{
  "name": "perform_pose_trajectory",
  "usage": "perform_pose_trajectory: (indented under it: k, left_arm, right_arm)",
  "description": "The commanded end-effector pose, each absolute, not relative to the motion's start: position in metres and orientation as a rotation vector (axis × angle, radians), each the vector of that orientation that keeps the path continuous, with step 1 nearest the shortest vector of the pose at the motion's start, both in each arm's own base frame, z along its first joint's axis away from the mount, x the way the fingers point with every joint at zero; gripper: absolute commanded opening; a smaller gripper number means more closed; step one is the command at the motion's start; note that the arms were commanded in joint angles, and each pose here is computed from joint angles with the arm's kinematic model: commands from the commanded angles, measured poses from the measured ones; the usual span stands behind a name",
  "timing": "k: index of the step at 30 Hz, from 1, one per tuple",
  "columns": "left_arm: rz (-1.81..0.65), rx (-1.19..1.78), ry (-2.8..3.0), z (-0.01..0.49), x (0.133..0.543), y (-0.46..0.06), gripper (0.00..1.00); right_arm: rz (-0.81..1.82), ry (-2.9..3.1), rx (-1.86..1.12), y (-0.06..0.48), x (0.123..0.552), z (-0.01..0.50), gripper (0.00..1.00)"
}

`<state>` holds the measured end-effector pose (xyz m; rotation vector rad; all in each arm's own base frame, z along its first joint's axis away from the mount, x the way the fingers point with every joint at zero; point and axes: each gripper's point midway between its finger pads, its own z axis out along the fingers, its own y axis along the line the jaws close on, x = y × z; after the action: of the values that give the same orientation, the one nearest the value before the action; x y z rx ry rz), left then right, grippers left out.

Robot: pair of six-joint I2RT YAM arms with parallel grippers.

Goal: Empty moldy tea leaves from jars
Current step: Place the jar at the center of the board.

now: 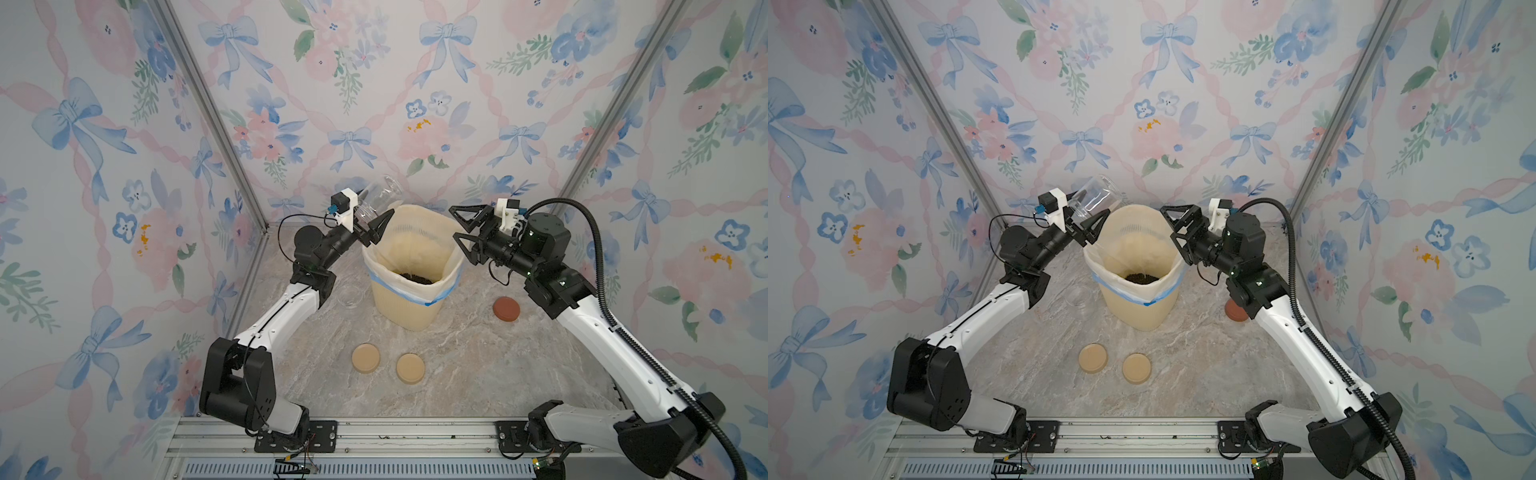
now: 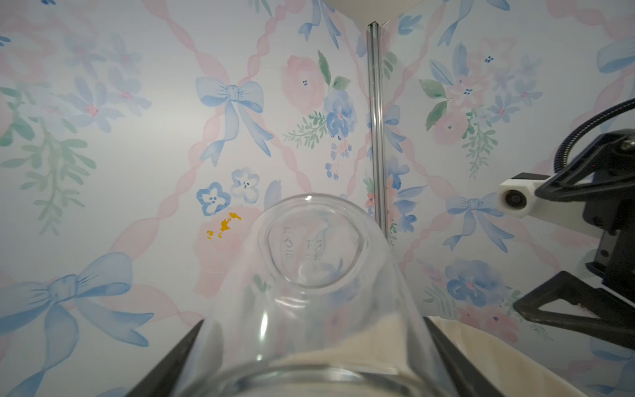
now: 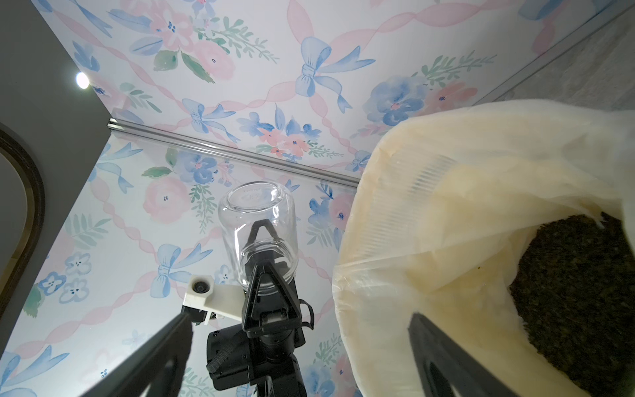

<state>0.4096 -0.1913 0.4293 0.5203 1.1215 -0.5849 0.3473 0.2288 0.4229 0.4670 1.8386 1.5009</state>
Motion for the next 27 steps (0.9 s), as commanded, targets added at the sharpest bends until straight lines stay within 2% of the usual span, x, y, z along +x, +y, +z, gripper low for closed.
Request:
perform_pose_trajectory:
  k: [1, 14, 27]
  left_arm:
    - [-0.537, 0.450, 1.037, 0.460, 0.393, -0.160, 0.50]
    - [-0.335, 0.261, 1.227, 0.418, 0.394, -0.053, 0.51]
    - [-0.293, 0.164, 1.389, 0.380, 0.396, -0.028, 0.50]
  right_arm:
    - [1.474, 1.837, 0.400, 0.228, 0.345, 0.434, 1.00]
    - [1.216, 1.978, 0.193, 0.236, 0.341, 0.431, 0.99]
    - [0.850, 1.998, -0.111, 0.208, 0.312, 0.429, 0.98]
